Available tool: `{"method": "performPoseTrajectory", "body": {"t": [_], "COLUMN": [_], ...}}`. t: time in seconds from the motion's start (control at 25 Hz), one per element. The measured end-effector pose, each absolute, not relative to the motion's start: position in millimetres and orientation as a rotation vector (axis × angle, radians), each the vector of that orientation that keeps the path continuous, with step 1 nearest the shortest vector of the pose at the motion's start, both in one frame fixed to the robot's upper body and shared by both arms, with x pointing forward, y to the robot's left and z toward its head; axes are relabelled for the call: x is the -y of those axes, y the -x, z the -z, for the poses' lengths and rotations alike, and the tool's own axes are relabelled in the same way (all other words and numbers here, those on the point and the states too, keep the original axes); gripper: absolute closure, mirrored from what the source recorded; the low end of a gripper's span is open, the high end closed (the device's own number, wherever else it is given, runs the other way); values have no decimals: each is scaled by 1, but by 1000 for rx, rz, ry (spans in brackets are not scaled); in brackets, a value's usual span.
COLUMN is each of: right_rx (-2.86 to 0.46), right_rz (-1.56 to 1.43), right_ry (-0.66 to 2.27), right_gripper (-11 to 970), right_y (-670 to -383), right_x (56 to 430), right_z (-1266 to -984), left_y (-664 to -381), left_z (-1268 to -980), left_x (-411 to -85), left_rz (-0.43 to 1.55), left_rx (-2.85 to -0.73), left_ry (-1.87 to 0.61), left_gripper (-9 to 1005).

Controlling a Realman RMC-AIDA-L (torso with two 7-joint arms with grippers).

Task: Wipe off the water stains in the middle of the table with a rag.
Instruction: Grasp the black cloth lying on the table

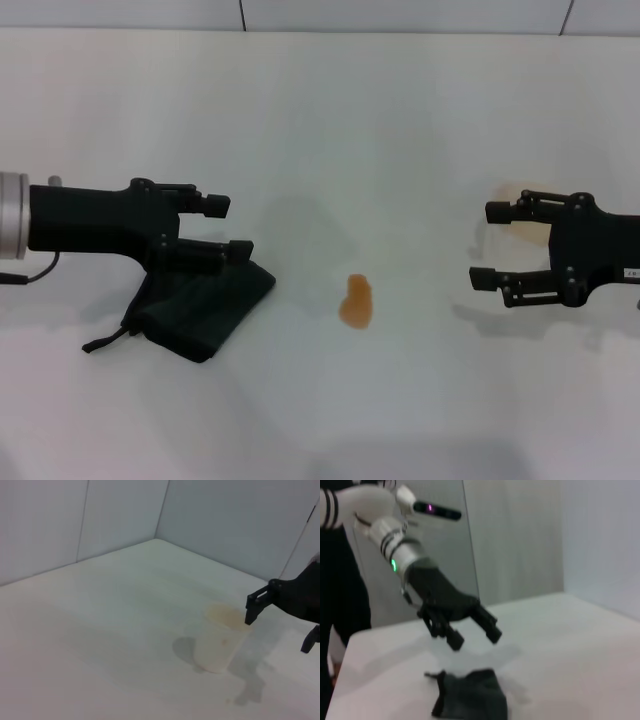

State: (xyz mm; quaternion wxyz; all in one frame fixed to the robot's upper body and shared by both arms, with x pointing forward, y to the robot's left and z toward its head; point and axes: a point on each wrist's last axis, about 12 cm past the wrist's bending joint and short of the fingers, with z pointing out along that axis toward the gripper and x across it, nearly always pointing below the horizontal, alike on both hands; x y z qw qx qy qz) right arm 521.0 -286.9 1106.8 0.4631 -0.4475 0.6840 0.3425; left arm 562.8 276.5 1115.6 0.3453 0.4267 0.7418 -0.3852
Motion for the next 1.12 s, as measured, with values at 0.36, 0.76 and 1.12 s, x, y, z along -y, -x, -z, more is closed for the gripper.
{"method": "performPoseTrajectory", "body": {"t": [0.36, 0.76, 1.12], "right_rx": [-1763, -1708, -1697], "right_rz": [-807, -830, -847], "right_ry": [1173, 1164, 1143], "right_gripper": [114, 114, 114], "right_y": [-528, -528, -529], "right_x": [284, 284, 282], "right_z": [-1117, -1131, -1134], "left_y": [-562, -564, -567], "left_z": [-1116, -1121, -1130], "left_x": [-276, -277, -282], "left_rz": [1008, 985, 1017], "left_rx": [-1924, -1907, -1986], "left_ry": [-1101, -1111, -1081], "left_gripper": [232, 234, 235]}}
